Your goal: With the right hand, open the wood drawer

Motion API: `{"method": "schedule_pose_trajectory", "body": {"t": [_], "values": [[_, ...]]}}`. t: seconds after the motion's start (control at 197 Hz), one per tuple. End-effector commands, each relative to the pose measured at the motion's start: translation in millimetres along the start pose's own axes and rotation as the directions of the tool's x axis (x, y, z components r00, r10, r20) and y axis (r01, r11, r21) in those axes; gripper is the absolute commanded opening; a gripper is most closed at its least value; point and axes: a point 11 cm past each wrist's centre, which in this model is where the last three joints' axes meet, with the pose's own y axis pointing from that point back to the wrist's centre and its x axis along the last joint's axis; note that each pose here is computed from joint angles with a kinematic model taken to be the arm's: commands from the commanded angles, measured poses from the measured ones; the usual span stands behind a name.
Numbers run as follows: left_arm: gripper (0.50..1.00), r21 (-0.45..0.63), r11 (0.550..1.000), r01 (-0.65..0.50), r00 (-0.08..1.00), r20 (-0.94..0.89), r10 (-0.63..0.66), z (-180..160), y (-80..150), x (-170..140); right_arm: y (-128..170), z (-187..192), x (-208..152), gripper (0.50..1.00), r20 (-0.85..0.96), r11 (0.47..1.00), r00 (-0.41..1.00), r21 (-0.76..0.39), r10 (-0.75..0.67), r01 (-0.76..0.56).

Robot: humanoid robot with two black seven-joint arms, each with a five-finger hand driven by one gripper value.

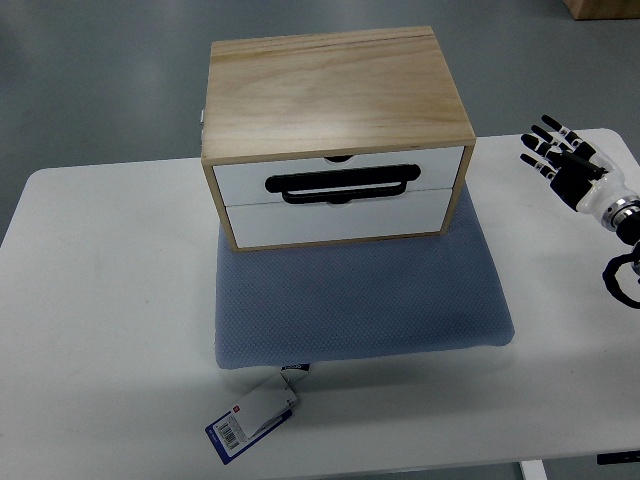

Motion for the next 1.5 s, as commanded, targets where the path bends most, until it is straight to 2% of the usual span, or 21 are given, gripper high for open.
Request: {"method": "schedule_pose_trajectory", "body": {"t": [0.0,1.496], "values": [[1.0,0.0,1.0,0.001,1.0,0.003,-0.001,0,0,0,0,0,0,0.934,0.001,1.0,1.0,0.002,-0.001,0.001],[1.0,0.004,1.0,-0.01,1.0,0.004,0.01,-2,0,3,-1,-18,8,0.934,0.003,0.999,1.0,0.04,0.028,-0.028]]}}
